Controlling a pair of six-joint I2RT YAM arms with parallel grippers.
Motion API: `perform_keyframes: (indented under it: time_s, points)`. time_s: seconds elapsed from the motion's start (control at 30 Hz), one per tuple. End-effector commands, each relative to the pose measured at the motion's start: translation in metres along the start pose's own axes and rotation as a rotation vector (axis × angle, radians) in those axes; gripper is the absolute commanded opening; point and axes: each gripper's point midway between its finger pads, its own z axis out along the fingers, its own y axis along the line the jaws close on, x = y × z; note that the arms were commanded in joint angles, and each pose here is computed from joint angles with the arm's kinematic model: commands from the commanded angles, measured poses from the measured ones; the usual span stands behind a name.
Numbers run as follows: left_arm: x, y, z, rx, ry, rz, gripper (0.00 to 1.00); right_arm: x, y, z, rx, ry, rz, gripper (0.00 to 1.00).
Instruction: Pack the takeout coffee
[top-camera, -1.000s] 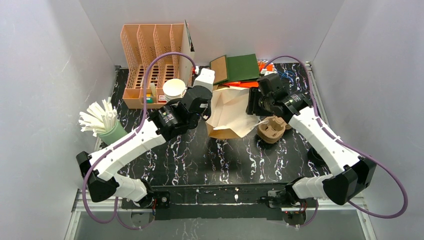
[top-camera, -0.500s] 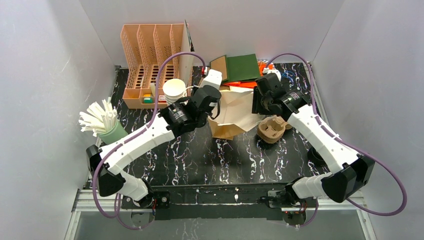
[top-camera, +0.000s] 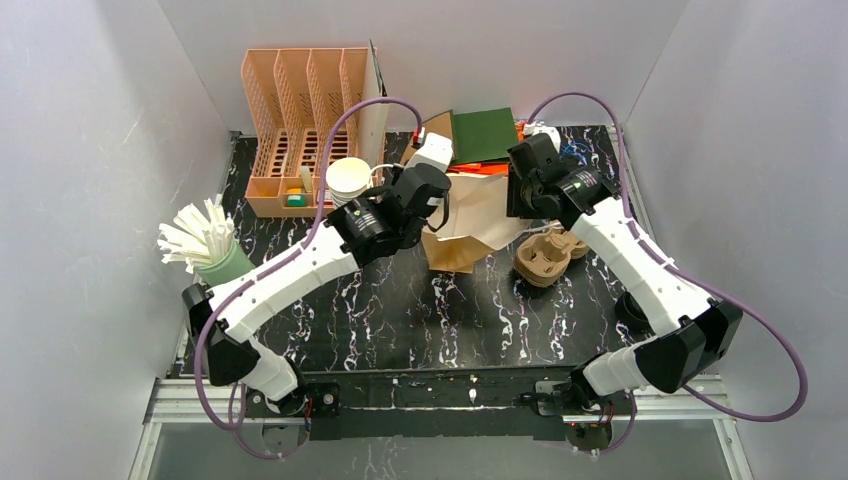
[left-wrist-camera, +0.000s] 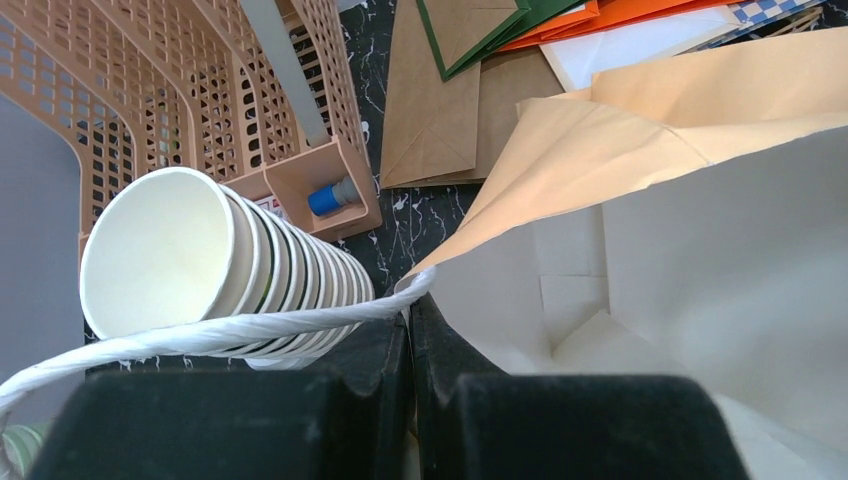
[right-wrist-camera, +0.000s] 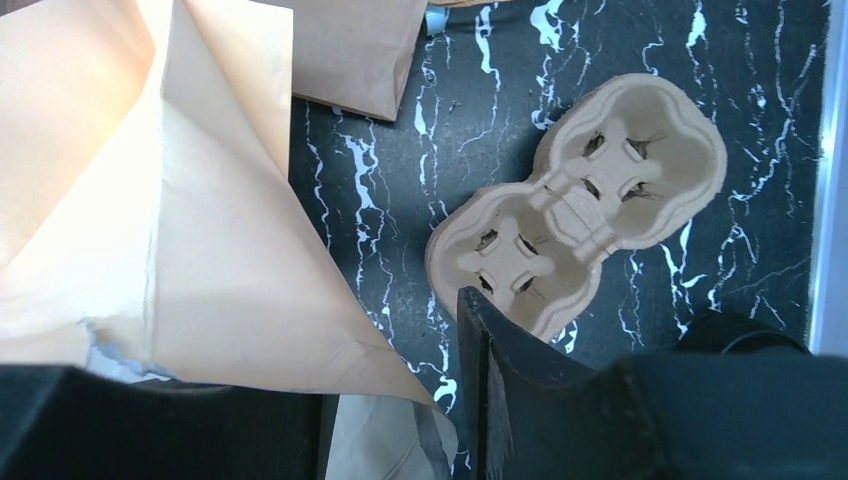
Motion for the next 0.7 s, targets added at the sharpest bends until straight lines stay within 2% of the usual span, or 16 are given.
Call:
perform_keyframes:
  time_s: [0.0,0.67]
  points:
    - [0.000,0.037,-0.003,-0.153,0.030,0.088,0.00,-0.012,-0.031,-0.015,0.136,-0.023,-0.042,0.50]
    - [-0.003,0.047,0.002,-0.244,0.087,0.212,0.00,-0.013,-0.043,-0.025,0.371,-0.041,-0.131,0.48]
